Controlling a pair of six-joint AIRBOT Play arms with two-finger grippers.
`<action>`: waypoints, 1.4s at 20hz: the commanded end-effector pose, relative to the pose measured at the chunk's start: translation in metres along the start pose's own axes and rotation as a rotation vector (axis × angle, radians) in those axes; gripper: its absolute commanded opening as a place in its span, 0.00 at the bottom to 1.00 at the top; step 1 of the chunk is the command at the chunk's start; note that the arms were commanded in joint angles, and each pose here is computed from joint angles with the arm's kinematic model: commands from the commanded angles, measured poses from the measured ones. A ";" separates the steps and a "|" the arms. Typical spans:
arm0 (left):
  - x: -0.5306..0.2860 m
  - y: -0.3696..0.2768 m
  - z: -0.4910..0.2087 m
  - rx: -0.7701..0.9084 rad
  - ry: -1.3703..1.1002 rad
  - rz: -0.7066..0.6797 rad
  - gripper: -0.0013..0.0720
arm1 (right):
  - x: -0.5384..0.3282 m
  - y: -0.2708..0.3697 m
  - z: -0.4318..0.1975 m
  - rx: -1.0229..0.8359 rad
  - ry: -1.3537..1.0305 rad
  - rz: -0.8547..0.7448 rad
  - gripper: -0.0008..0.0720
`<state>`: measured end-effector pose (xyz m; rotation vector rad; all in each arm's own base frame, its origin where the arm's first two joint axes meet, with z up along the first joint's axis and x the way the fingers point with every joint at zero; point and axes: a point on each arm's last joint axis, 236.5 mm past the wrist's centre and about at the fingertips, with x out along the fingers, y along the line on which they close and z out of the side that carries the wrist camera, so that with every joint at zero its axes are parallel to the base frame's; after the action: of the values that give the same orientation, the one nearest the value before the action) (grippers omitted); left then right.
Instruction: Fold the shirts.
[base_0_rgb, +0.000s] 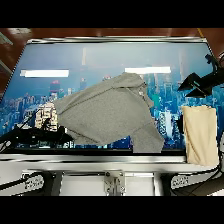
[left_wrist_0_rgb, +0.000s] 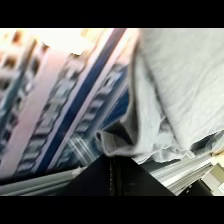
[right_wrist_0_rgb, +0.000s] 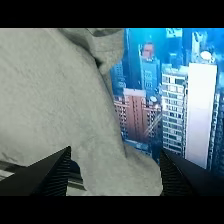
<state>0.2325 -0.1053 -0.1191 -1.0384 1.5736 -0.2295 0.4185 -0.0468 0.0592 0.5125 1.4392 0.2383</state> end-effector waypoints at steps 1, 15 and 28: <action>-0.004 -0.014 0.001 0.050 0.004 -0.032 0.07 | 0.027 -0.015 -0.032 0.037 0.136 -0.003 0.93; -0.038 -0.051 0.002 0.197 -0.127 -0.062 0.07 | 0.200 0.008 -0.114 -0.105 0.404 0.010 0.89; -0.385 -0.333 -0.066 1.074 -1.109 0.012 0.06 | -0.188 0.220 -0.019 -0.853 -0.817 -0.181 0.09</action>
<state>0.3454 -0.0643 0.2159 -0.4405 0.7007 -0.4400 0.4250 0.0774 0.1447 -0.0047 0.9998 0.5271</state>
